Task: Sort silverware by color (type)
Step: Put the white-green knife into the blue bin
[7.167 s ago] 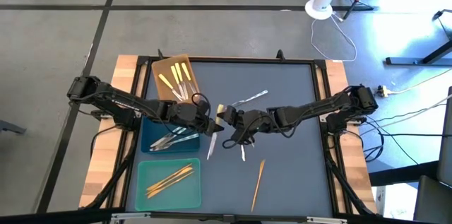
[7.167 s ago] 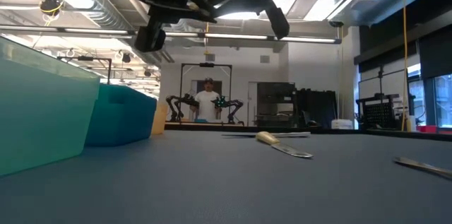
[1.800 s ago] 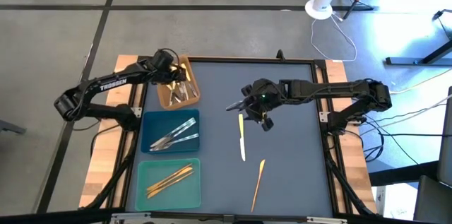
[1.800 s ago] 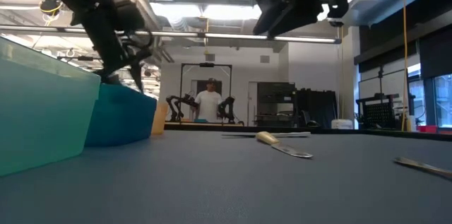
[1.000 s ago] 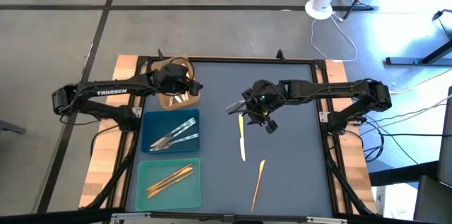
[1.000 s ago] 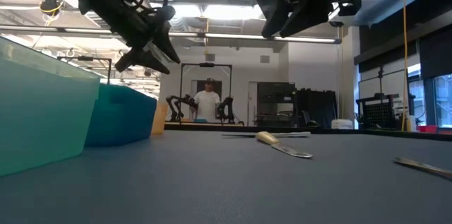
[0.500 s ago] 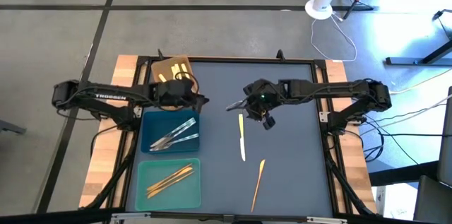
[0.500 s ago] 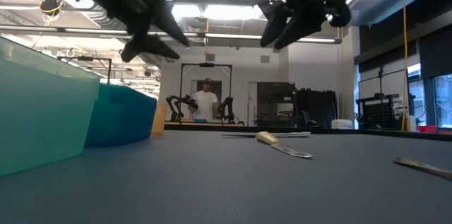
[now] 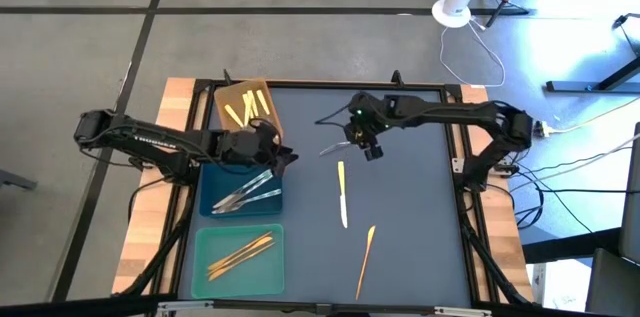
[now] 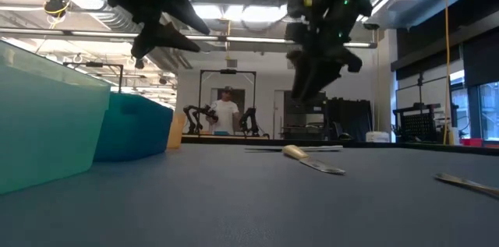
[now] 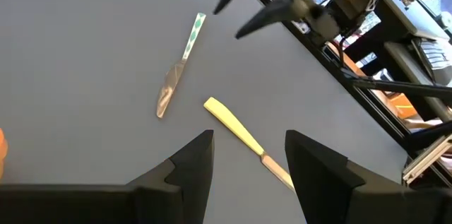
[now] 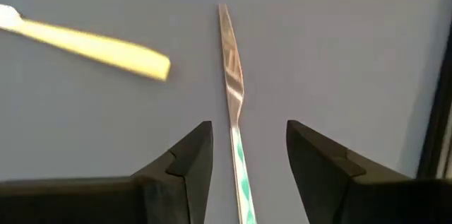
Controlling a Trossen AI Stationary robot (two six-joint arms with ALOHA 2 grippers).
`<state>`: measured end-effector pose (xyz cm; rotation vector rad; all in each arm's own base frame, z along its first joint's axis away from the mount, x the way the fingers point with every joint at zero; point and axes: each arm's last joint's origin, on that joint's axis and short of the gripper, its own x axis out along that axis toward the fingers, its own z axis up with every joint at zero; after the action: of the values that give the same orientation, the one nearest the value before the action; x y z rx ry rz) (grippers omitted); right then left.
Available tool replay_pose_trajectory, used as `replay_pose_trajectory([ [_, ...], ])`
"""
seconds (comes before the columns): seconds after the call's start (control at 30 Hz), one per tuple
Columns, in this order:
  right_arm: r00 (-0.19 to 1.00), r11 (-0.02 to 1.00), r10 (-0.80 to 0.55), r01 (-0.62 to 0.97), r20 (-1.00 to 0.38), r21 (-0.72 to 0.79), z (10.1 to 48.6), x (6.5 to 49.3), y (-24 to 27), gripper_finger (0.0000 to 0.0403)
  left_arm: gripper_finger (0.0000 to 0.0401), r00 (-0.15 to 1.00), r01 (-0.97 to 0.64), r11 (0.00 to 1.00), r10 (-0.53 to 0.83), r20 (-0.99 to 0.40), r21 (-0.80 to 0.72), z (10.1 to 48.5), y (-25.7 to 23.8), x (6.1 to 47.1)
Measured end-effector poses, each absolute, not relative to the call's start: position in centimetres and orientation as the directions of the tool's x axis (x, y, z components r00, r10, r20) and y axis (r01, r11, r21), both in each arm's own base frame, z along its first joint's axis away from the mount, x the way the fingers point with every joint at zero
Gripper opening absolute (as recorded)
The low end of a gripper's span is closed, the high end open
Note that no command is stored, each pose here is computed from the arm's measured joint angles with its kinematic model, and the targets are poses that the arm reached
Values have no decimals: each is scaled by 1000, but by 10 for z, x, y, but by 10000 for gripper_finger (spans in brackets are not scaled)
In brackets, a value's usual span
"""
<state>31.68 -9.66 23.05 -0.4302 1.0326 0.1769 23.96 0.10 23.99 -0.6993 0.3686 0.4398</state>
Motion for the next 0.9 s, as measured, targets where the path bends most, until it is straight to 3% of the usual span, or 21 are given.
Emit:
replay_pose_trajectory([
  [0.23,384,942,-56,-285,-922,-176,207,308,-126,168,170,852,-487,697,246,-462,-527,240,-7,239],
  [0.9,285,965,-36,-239,-958,-108,165,292,-148,168,170,854,-484,710,255,-454,-511,240,-17,239],
])
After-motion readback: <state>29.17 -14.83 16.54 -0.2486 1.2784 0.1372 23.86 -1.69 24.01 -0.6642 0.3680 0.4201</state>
